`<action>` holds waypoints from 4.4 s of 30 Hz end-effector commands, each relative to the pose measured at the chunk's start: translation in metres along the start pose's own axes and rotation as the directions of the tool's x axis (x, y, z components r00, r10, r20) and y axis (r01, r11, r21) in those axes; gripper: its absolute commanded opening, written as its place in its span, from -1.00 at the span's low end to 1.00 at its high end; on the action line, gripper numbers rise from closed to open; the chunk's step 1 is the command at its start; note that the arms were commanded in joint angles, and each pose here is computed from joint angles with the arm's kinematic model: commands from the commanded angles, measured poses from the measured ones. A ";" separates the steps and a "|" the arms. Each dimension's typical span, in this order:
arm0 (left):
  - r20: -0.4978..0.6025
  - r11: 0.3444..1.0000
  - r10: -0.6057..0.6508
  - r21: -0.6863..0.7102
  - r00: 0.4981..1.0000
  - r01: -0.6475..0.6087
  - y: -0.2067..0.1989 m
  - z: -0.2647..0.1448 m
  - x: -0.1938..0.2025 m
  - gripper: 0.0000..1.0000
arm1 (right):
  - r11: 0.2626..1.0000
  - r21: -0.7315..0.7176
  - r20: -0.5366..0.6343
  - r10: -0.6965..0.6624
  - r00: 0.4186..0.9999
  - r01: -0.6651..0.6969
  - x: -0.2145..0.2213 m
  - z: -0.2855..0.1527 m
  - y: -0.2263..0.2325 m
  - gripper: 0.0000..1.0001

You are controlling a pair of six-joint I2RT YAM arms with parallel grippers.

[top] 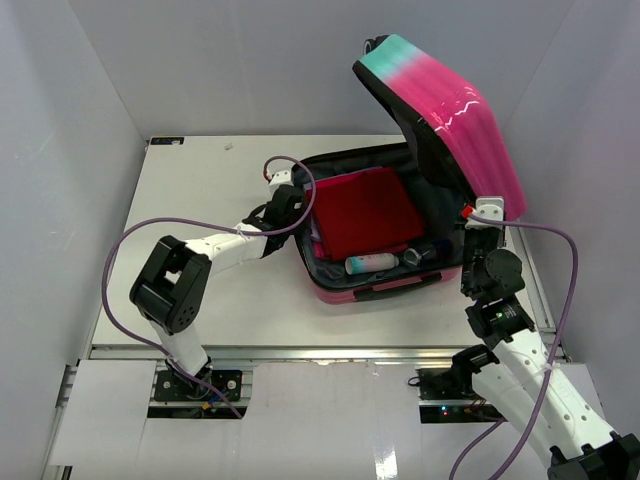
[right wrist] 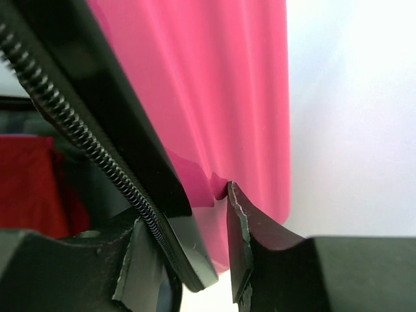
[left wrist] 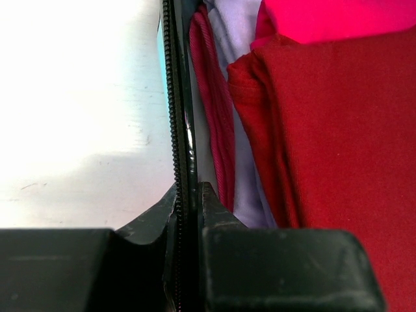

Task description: Pack the luggage

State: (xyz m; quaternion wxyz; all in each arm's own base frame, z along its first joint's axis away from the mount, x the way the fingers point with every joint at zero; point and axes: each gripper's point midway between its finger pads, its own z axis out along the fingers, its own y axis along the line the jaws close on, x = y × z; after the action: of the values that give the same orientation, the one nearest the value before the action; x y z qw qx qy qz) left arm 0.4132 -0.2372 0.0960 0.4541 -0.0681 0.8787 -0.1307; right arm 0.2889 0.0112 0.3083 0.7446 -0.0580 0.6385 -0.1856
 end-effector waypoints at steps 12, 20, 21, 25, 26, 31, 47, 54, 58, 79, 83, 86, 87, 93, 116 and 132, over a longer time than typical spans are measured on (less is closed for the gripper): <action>0.207 0.987 -0.099 0.146 0.973 0.069 -0.036 -0.040 -0.087 -1.00 | 0.608 -0.766 -0.012 0.309 0.951 -0.207 -0.030 -0.072 0.153 0.22; 0.227 0.989 -0.100 0.131 0.969 0.071 -0.030 -0.045 -0.091 -1.00 | 0.566 -0.788 -0.032 0.355 0.934 -0.243 -0.036 -0.085 0.151 0.26; 0.231 0.989 -0.099 0.128 0.968 0.070 -0.028 -0.046 -0.091 -1.00 | 0.568 -0.785 -0.031 0.363 0.931 -0.247 -0.038 -0.085 0.150 0.26; 0.239 0.991 -0.092 0.113 0.967 0.066 -0.021 -0.049 -0.092 -1.00 | 0.596 -0.754 -0.033 0.386 0.922 -0.276 -0.046 -0.076 0.143 0.28; 0.240 0.992 -0.091 0.112 0.966 0.066 -0.020 -0.049 -0.093 -1.00 | 0.603 -0.741 -0.059 0.380 0.923 -0.296 -0.043 -0.072 0.144 0.28; 0.241 0.992 -0.084 0.116 0.967 0.057 -0.019 -0.051 -0.092 -1.00 | 0.693 -0.584 -0.166 0.408 0.898 -0.423 -0.047 -0.036 0.130 0.53; 0.222 0.990 -0.061 0.136 0.973 0.031 -0.023 -0.053 -0.090 -0.86 | 0.558 -0.823 -0.028 0.151 0.988 -0.109 -0.110 -0.013 0.196 0.93; 0.226 0.989 -0.055 0.147 0.973 0.022 -0.021 -0.098 -0.109 0.28 | 0.686 -0.709 -0.055 0.178 0.982 -0.164 -0.080 -0.005 0.178 0.93; 0.240 0.988 -0.070 0.149 0.968 0.034 -0.009 -0.124 -0.108 0.46 | 0.803 -0.520 -0.175 0.235 0.956 -0.292 -0.060 0.008 0.148 0.88; 0.357 0.990 -0.093 0.131 0.929 0.049 0.015 -0.066 -0.193 0.55 | 0.831 0.022 -0.500 0.490 0.714 -0.555 0.074 -0.053 0.095 0.30; 0.319 0.985 -0.072 0.169 0.945 0.018 0.007 -0.011 -0.231 0.36 | 0.812 -0.035 -0.554 0.469 0.688 -0.583 0.101 -0.065 0.120 0.07; 0.301 0.951 -0.047 0.306 0.952 -0.049 -0.012 0.002 -0.226 0.32 | 0.801 -0.104 -0.553 0.446 0.704 -0.590 0.105 -0.069 0.131 0.24; 0.308 0.931 -0.047 0.357 0.950 -0.070 -0.021 -0.001 -0.225 0.31 | 0.800 -0.104 -0.546 0.450 0.706 -0.590 0.103 -0.068 0.130 0.27; 0.258 0.850 -0.077 0.521 0.963 -0.071 -0.048 -0.019 -0.186 0.22 | 0.824 -0.009 -0.520 0.480 0.707 -0.566 0.103 -0.065 0.109 0.36; 0.274 0.728 -0.116 0.678 0.955 -0.106 -0.097 -0.154 -0.062 0.19 | 0.755 0.035 -0.432 0.602 0.671 -0.655 0.069 -0.073 0.076 0.65; 0.416 0.956 -0.130 0.294 0.900 0.002 -0.026 -0.117 -0.191 -0.36 | 0.806 0.315 -0.413 0.591 0.693 -0.501 0.117 -0.067 0.049 0.62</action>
State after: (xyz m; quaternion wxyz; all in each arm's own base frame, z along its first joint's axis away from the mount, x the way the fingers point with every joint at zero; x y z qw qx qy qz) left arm 0.3700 -0.2405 0.3068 0.6273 0.0002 0.7010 -0.3392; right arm 0.2425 0.0454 0.1635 0.5638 0.1850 0.8047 0.0149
